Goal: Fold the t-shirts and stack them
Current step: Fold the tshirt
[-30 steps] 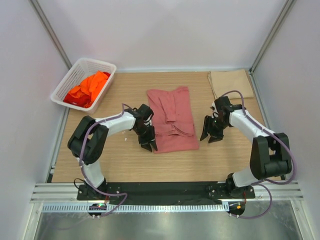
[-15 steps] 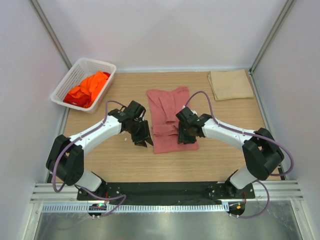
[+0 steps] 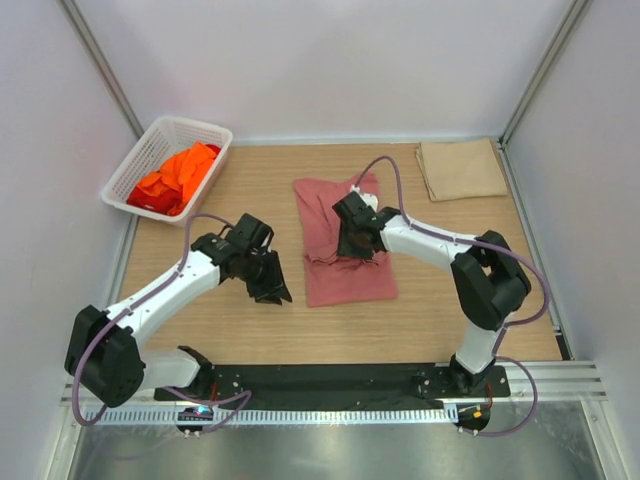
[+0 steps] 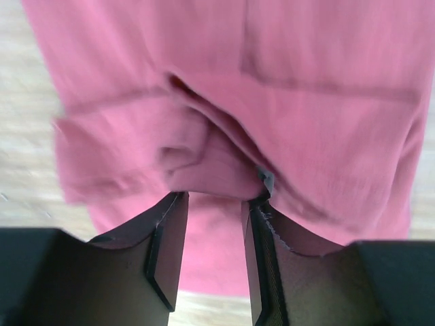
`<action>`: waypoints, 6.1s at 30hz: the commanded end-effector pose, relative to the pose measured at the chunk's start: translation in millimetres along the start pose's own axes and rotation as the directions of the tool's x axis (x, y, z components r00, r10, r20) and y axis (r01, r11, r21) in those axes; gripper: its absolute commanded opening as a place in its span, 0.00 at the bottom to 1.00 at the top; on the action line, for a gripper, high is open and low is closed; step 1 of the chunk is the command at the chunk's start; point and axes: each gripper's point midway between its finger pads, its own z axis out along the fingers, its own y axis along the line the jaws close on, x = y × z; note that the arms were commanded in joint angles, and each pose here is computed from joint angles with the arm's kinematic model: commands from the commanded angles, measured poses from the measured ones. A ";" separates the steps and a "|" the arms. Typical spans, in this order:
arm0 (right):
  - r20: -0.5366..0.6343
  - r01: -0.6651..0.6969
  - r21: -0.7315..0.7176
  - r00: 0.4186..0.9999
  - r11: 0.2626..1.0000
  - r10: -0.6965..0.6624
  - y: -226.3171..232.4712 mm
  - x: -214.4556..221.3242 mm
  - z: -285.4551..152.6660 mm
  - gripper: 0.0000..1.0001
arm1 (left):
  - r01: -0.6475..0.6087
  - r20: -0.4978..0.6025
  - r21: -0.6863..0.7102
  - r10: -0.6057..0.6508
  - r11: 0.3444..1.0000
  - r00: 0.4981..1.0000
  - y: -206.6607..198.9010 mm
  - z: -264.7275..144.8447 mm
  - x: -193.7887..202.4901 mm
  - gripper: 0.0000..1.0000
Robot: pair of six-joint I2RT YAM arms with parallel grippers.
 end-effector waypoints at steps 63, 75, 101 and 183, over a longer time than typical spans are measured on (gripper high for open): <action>-0.244 -0.277 -0.482 0.954 0.831 0.176 -51.3 -101.7 9.0 0.28 | 0.045 -0.027 0.302 -0.039 0.952 0.999 -87.5 70.5 -179.0 0.39; -0.318 -0.360 -0.339 0.913 0.869 0.255 -107.9 -64.3 55.7 0.24 | 0.043 -0.098 0.189 -0.025 0.981 0.995 -30.6 132.0 -144.1 0.35; -0.474 -0.327 -0.259 0.863 0.909 0.176 -103.6 69.2 -4.2 0.32 | 0.035 -0.161 0.097 -0.019 0.995 0.987 -3.5 124.8 -56.9 0.38; -0.441 -0.218 -0.268 0.894 0.939 0.081 -86.7 124.9 -28.9 0.49 | -0.013 -0.213 0.035 0.020 0.999 0.977 40.5 83.7 -0.2 0.50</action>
